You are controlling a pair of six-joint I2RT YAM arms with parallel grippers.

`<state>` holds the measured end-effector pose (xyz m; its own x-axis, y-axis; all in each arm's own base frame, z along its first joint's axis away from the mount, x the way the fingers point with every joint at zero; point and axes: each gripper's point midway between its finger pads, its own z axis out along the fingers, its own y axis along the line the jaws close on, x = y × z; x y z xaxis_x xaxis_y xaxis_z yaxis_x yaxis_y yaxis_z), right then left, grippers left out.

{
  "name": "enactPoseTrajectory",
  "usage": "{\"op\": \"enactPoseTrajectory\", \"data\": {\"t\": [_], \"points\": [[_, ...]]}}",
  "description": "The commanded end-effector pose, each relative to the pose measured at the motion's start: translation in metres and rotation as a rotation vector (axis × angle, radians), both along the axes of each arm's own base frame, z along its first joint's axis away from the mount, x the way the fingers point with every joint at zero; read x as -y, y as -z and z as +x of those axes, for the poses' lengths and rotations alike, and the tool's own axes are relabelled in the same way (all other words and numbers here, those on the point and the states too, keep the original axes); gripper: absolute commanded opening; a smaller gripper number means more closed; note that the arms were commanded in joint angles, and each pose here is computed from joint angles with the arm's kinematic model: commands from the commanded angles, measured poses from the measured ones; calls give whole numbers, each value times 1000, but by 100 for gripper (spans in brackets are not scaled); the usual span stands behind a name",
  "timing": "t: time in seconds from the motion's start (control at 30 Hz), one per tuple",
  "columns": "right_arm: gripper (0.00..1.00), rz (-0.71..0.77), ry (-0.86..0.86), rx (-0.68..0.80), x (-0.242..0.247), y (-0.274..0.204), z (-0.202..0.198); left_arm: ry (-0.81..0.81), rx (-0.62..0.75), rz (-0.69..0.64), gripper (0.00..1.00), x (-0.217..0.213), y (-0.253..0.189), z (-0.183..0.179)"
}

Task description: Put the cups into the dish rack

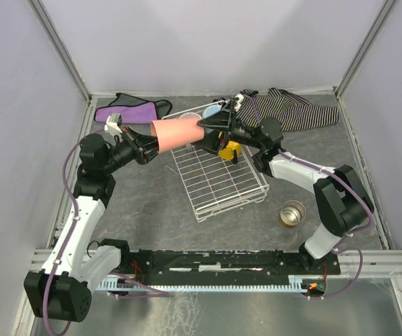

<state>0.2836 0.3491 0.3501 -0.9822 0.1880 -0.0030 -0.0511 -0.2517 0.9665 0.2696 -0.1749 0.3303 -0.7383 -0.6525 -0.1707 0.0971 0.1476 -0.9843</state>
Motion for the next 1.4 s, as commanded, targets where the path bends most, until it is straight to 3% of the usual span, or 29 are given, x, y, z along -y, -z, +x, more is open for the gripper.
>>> {"op": "enactPoseTrajectory", "data": {"t": [0.0, 0.73, 0.87, 1.0, 1.1, 1.37], "points": [[100, 100, -11, 133, 2, -37, -8, 54, 24, -13, 3, 5, -8, -12], [93, 71, -56, 125, -12, -28, -18, 51, -21, -1, 3, 5, 5, -9], [78, 61, -57, 118, -13, -22, -19, 52, -25, -1, 3, 5, 7, -10], [51, 62, -44, 110, -12, -19, -17, 53, -30, 2, 3, 5, 10, -12], [41, 65, -34, 115, -12, -21, -16, 49, -44, 19, 3, 4, 17, -13], [37, -2, 1, 140, -8, -19, -13, 5, -78, 84, 40, -3, 39, -11]]}}
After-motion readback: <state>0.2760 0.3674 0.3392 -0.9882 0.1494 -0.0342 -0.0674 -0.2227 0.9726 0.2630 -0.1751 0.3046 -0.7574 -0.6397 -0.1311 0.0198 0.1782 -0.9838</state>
